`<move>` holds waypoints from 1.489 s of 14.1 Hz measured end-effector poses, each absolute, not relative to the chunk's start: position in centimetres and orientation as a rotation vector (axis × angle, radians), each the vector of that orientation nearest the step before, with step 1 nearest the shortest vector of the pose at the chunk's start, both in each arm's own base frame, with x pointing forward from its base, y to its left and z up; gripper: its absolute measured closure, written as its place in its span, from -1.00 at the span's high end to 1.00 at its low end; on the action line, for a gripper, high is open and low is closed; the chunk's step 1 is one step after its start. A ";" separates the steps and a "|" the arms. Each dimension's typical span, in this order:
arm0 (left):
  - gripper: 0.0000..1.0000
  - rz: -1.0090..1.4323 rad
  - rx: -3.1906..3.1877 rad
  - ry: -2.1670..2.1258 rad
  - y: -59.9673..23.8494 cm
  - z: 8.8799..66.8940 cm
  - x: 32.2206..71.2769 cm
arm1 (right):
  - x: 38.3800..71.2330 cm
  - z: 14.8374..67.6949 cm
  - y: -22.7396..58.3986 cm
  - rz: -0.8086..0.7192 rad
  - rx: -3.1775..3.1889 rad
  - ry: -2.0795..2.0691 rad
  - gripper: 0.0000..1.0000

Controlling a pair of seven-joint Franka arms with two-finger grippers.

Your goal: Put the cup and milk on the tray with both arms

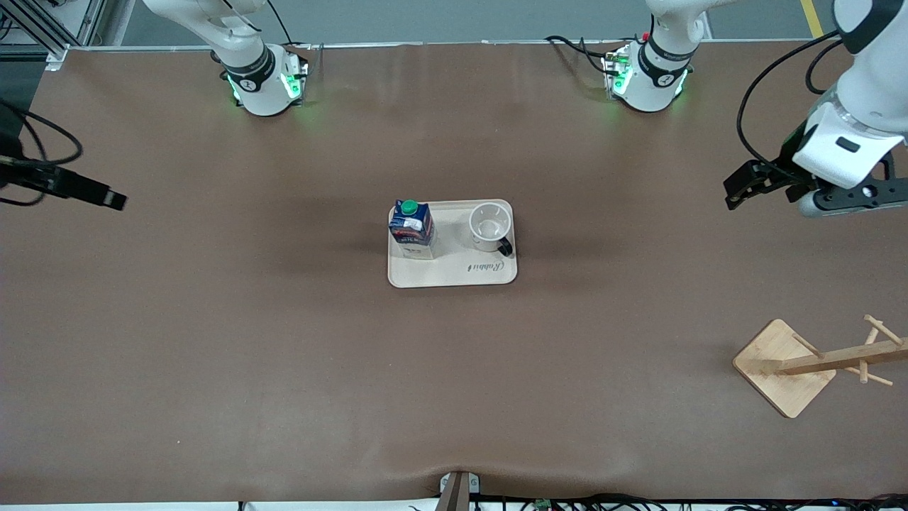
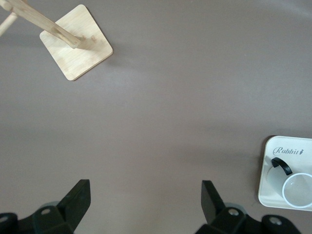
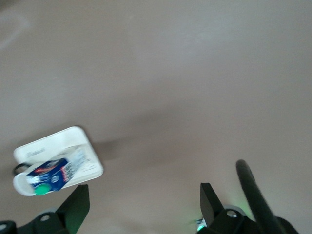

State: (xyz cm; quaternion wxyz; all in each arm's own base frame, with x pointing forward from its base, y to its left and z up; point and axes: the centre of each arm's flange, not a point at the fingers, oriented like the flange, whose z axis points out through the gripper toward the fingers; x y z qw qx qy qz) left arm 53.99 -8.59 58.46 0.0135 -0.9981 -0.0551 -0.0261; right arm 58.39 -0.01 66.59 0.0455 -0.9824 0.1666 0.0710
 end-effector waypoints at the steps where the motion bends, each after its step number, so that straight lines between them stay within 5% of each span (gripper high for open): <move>1: 1.00 -0.078 -3.107 -0.169 -9.0 58.1 53.8 | 57.7 66.7 -0.4 0.197 -3.023 0.524 1.00; 9: 1.00 -0.147 -3.115 -0.364 -20.7 52.6 51.4 | 52.6 66.7 -6.9 0.147 -3.027 0.491 1.00; 21: 1.00 -0.056 -3.179 -0.560 -38.3 37.3 47.2 | 52.5 68.0 -7.3 0.069 -3.118 0.482 1.00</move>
